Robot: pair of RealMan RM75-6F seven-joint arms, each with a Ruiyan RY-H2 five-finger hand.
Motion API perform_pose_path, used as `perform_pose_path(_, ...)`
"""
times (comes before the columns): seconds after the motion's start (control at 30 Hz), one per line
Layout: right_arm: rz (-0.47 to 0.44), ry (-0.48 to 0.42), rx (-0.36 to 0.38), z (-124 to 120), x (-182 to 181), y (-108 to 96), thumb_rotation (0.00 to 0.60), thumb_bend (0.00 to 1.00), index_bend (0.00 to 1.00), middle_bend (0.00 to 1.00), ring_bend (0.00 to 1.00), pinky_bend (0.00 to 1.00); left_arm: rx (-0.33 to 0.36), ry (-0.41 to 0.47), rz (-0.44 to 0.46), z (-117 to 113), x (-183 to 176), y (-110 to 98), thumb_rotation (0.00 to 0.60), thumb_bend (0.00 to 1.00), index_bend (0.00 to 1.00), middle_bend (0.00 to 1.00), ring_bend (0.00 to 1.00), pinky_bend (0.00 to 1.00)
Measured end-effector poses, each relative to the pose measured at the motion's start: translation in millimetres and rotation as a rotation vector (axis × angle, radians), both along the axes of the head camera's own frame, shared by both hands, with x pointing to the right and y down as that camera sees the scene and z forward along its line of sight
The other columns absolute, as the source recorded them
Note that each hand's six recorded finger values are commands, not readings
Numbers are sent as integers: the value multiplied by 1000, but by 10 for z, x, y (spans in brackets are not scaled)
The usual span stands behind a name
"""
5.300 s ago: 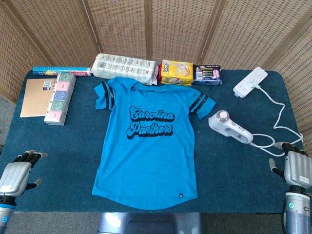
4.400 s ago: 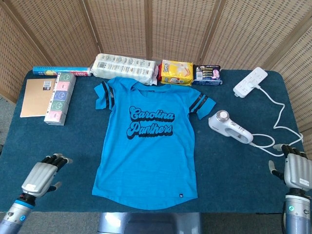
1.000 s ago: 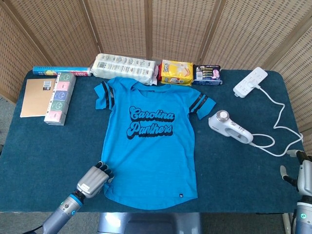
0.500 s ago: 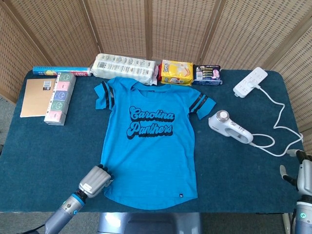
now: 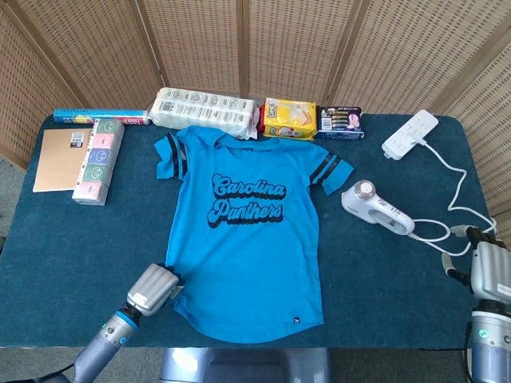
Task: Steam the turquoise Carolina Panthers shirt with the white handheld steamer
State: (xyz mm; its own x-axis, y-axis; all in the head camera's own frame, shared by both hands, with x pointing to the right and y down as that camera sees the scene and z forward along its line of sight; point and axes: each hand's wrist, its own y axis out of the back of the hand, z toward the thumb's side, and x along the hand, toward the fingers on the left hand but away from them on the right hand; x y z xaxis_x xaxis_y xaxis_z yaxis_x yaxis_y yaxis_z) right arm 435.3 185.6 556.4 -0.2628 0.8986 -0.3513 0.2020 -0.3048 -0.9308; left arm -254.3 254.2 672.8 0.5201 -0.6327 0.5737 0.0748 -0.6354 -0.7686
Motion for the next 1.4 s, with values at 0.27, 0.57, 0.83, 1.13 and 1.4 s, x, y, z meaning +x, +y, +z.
perform_pose_path(0.27,-91,-68,-10,163,-395,-358,600,366,302,359,333,336,-4,2,-55,1,-57,-28,600,327,761,687,565,532)
perform_pose_path(0.57,-128,-53,-87,514,-661,-562,600,349,232,309,298,314,-14,2,-80,-10,-79,-21,600,327,761,686,565,520)
perform_pose_path(0.83,-122,9,-129,827,-747,-652,600,345,220,305,295,308,-31,5,-91,3,-62,15,600,327,761,686,565,511)
perform_pose_path(1.13,-122,76,-162,1070,-835,-743,600,344,212,305,295,308,-21,3,-93,-2,-53,4,600,327,761,687,565,505)
perform_pose_path(1.4,-115,140,-192,1227,-801,-790,600,344,212,305,295,304,-29,6,-93,13,-27,17,600,327,761,687,565,501)
